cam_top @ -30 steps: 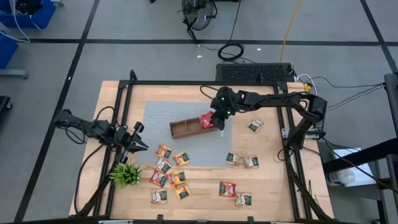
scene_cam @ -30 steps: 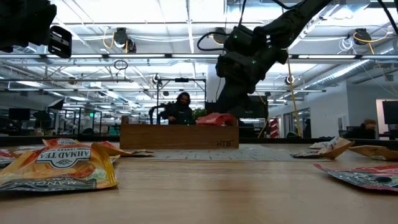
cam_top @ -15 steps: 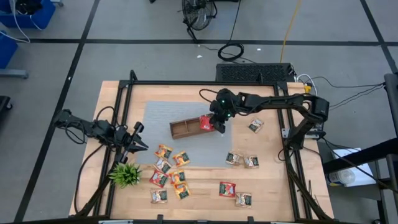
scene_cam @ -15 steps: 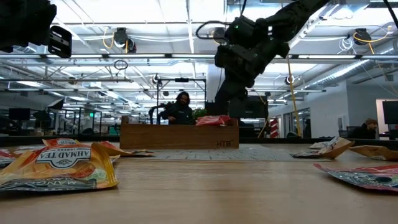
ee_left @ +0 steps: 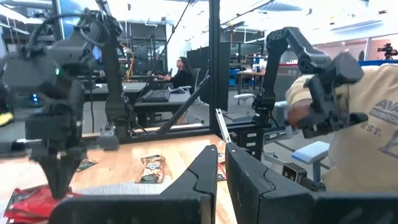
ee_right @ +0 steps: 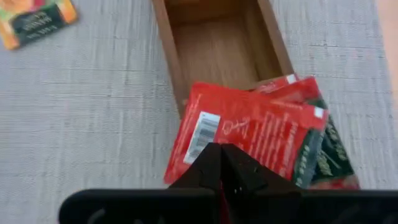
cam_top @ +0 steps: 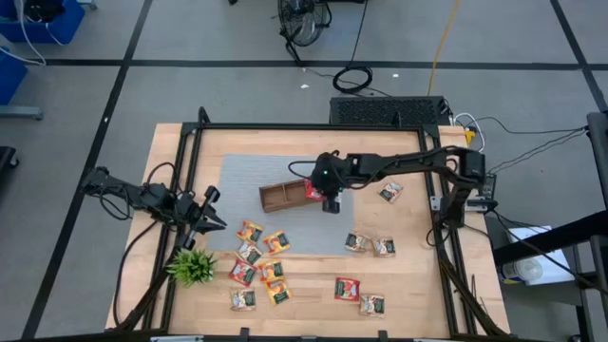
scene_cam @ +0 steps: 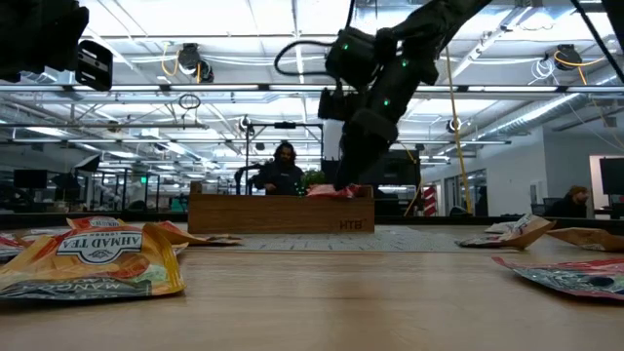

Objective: Pick & Place Tea
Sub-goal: Put the red tea bag into the wooden organizer

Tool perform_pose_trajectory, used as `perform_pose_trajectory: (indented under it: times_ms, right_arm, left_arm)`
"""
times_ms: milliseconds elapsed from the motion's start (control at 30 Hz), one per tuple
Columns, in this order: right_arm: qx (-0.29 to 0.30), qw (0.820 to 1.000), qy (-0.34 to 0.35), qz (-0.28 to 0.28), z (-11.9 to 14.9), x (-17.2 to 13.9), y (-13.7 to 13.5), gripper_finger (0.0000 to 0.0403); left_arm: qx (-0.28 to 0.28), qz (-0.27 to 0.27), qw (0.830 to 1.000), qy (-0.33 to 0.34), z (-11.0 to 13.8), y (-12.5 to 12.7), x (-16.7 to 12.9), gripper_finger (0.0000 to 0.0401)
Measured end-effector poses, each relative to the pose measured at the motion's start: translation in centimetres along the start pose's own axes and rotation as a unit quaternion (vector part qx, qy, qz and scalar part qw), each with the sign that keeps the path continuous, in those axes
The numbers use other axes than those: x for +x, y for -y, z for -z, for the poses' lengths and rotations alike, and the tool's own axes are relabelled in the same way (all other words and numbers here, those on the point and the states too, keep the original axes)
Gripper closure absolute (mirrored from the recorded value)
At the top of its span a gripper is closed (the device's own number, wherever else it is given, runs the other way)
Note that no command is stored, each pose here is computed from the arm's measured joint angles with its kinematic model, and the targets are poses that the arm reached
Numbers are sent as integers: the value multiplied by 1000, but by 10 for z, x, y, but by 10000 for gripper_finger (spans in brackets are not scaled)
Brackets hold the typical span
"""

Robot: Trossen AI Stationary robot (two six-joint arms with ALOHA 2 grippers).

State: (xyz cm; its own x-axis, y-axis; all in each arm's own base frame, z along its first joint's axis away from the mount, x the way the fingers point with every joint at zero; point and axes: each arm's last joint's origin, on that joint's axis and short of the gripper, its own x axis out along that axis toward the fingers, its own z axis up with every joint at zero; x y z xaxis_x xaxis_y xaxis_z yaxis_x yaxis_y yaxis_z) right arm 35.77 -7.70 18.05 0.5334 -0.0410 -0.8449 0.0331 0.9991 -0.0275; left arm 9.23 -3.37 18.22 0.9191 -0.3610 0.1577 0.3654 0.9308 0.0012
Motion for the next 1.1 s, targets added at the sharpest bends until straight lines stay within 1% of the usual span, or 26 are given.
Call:
perform_pose_trajectory:
  times_ms: [67, 133, 300, 400, 433, 667, 867, 967, 1100]
  right_arm:
    - [0, 1000, -11, 1, 3, 6, 3, 402]
    - [-5, 1000, -22, 15, 5, 8, 5, 402]
    - [-39, 995, -30, 86, 3, 1, 2, 403]
    - [-66, 988, -40, 134, 1, -2, 0, 403]
    - [-73, 986, -43, 142, 2, -1, -1, 403]
    - [-95, 987, -50, 118, 3, 8, -11, 403]
    - [-104, 988, -47, 101, 2, 9, -20, 403]
    - [-85, 990, -48, 102, 3, 9, -18, 403]
    - [-64, 991, -44, 106, 11, 13, -13, 403]
  left_arm:
    - [0, 0, 1000, -1, 0, 0, 0, 366]
    - [0, 0, 1000, -1, 0, 0, 0, 366]
    - [0, 0, 1000, -1, 0, 0, 0, 366]
    - [0, 0, 1000, -1, 0, 0, 0, 366]
    - [0, 0, 1000, -1, 0, 0, 0, 366]
    - [0, 0, 1000, -1, 0, 0, 0, 366]
    - [0, 0, 1000, -1, 0, 0, 0, 366]
    - [0, 0, 1000, -1, 0, 0, 0, 366]
    - [0, 0, 1000, -1, 0, 0, 0, 366]
